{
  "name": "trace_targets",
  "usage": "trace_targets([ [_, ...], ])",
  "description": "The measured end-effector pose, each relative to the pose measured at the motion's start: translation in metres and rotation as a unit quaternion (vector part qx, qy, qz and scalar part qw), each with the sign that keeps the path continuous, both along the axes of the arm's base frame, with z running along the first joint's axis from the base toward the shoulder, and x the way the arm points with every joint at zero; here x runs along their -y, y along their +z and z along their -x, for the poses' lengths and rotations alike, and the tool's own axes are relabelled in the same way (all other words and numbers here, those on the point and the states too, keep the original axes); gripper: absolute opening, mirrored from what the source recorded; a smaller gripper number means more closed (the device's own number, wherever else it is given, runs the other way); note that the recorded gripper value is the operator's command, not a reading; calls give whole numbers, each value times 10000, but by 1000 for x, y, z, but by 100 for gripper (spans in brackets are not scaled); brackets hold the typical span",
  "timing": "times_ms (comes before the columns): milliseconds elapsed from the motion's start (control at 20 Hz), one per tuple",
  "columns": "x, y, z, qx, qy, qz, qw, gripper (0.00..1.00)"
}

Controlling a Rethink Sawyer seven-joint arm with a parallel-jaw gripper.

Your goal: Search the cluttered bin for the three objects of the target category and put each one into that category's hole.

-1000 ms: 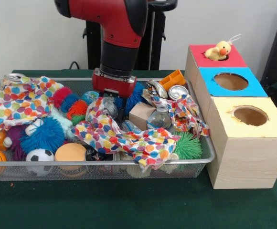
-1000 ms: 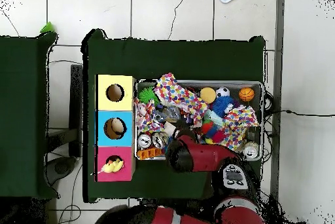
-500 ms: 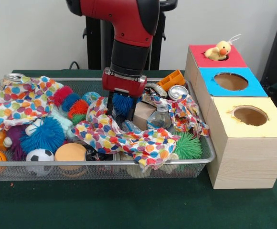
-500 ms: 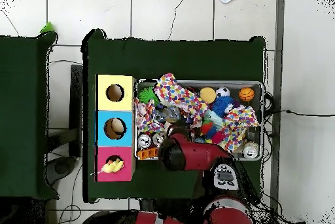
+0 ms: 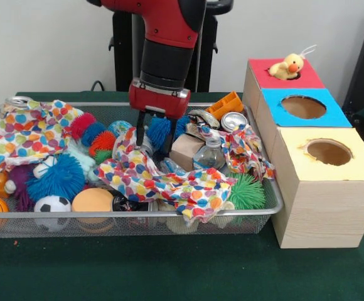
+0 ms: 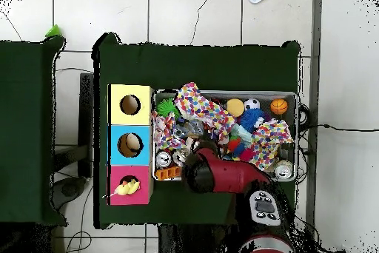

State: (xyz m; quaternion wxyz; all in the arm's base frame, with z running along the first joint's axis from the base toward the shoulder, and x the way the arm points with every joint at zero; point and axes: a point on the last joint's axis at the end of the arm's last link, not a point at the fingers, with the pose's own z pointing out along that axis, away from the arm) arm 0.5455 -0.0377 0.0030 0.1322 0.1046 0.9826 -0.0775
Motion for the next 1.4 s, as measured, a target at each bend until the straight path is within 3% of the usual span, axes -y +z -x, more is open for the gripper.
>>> trace_targets([
  [250,15,14,-6,-138,-226,-88,9996,100],
  [650,16,14,-17,-133,-272,-136,9994,100],
  [850,11,8,-32,-56,-269,-143,9995,100],
  [1400,1,-17,-50,-36,-148,-138,9998,100],
])
